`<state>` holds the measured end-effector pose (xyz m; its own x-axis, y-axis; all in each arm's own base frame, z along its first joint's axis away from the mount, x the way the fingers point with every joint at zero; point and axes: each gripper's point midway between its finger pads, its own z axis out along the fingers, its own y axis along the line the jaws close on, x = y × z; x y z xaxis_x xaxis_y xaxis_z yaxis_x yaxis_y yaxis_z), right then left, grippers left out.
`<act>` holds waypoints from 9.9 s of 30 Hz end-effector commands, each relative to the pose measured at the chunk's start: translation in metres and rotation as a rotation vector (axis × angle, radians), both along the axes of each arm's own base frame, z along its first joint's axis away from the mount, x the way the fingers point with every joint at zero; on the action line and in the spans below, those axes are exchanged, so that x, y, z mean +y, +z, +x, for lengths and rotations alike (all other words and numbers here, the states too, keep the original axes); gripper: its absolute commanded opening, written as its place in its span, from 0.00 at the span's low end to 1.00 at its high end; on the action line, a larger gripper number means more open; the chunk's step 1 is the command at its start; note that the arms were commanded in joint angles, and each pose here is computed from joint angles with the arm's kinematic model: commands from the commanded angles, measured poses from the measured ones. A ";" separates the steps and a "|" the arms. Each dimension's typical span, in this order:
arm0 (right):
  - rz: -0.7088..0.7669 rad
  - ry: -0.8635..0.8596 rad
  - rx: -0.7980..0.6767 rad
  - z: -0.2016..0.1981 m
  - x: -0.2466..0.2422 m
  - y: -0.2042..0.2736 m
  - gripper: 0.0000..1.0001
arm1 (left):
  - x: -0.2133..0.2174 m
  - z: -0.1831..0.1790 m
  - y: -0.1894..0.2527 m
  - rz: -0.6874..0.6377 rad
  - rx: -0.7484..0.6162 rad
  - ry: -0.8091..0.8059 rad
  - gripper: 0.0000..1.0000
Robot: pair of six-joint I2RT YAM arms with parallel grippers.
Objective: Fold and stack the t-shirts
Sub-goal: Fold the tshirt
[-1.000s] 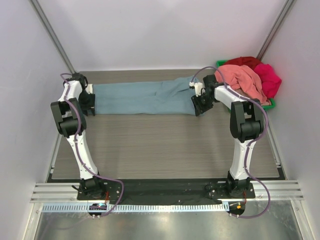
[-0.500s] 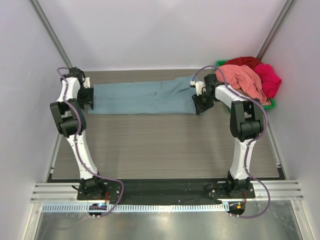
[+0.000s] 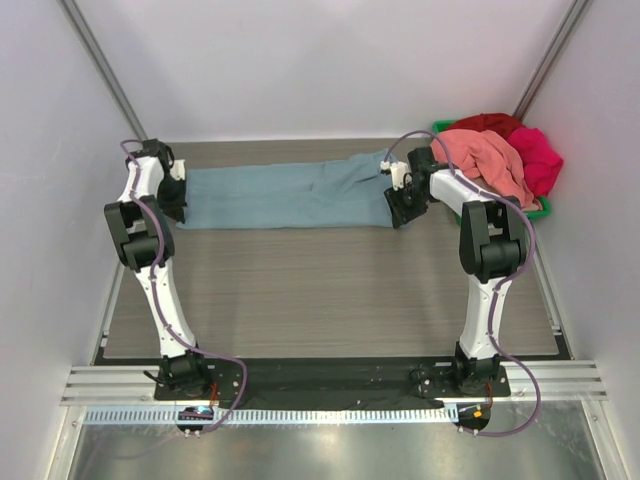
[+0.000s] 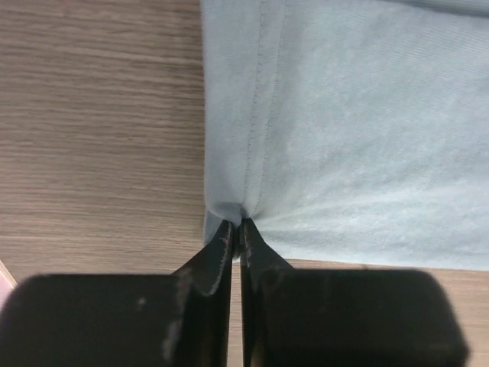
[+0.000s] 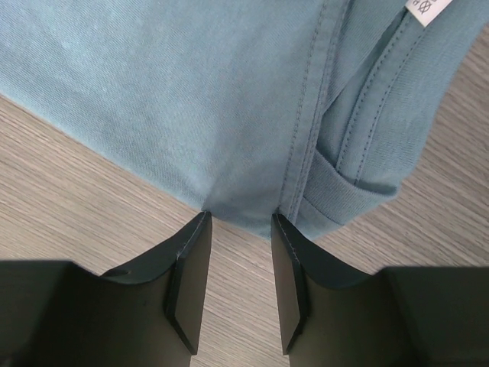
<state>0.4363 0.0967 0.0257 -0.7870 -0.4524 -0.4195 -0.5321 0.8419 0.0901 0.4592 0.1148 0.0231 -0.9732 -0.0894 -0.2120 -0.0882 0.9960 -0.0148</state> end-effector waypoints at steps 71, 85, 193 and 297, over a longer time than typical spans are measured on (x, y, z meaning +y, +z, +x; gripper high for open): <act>0.074 0.451 -0.341 0.066 0.226 0.079 0.39 | -0.106 -0.197 0.017 -0.306 0.177 -0.146 0.00; 0.068 0.427 -0.336 0.080 0.235 0.050 0.45 | -0.106 -0.198 0.013 -0.295 0.206 -0.152 0.02; 0.214 0.464 -0.482 0.079 0.268 0.112 0.39 | -0.100 -0.181 0.019 -0.161 0.198 -0.210 0.34; -0.057 -0.076 -0.292 0.105 0.034 0.039 0.47 | -0.069 -0.264 0.008 0.152 0.440 -0.800 0.00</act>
<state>0.5376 0.1340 0.0447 -0.6843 -0.4463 -0.5767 -0.4873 0.8682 -0.0938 0.1896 0.0480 0.0240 -0.7174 0.6450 0.2632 0.6668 0.7452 -0.0088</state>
